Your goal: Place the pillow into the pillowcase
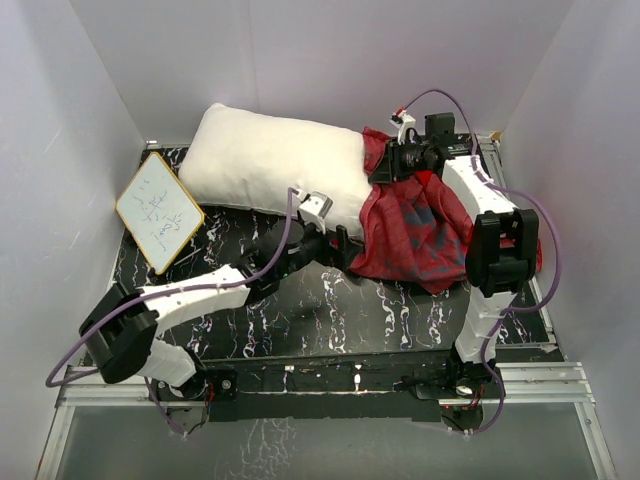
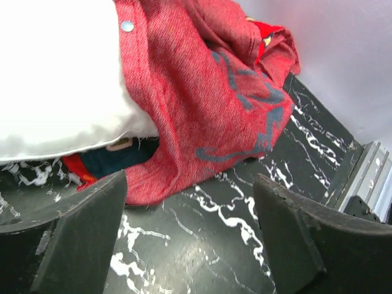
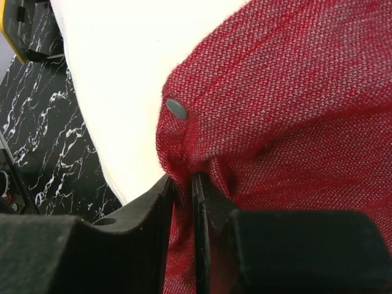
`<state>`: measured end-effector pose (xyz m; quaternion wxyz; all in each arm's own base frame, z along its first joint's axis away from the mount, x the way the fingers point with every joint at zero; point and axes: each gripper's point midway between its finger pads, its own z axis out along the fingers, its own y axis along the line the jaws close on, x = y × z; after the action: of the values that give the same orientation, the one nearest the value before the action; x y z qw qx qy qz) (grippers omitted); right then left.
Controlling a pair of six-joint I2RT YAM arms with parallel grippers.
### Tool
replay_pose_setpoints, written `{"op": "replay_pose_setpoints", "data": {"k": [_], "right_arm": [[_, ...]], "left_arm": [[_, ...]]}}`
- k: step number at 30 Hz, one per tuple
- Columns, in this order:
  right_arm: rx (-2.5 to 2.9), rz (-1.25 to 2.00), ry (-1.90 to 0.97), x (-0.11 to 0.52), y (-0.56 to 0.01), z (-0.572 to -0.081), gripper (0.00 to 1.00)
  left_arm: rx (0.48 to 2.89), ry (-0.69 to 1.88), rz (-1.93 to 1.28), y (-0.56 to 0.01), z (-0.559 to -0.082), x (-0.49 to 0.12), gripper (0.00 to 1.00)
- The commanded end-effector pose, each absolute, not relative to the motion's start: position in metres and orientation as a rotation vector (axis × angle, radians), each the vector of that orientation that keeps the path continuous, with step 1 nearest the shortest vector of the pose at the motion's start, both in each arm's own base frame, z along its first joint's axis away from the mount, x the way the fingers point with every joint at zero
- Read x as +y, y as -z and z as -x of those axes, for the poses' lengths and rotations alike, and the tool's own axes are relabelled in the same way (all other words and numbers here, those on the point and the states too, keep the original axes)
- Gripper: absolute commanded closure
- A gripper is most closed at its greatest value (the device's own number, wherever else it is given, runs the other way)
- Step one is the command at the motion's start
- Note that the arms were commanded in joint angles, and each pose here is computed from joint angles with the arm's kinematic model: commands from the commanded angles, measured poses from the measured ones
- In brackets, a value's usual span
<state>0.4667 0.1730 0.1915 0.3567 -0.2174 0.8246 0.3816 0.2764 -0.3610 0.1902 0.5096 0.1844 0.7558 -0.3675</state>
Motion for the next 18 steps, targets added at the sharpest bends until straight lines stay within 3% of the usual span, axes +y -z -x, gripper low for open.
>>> {"op": "replay_pose_setpoints", "data": {"k": [1, 6, 13, 18], "right_arm": [[1.958, 0.628, -0.951, 0.182, -0.241, -0.485, 0.77], [1.866, 0.696, -1.019, 0.186, -0.271, -0.477, 0.59], [1.77, 0.777, -0.885, 0.17, -0.302, -0.43, 0.3], [1.759, 0.796, -0.794, 0.16, -0.295, -0.39, 0.28]], "left_arm": [[2.038, 0.771, -0.467, -0.168, -0.265, -0.323, 0.16], [2.17, 0.953, -0.116, -0.167, -0.295, -0.29, 0.15], [2.133, 0.885, 0.382, -0.16, -0.357, -0.24, 0.03], [2.009, 0.927, 0.582, -0.161, -0.394, -0.221, 0.03]]}}
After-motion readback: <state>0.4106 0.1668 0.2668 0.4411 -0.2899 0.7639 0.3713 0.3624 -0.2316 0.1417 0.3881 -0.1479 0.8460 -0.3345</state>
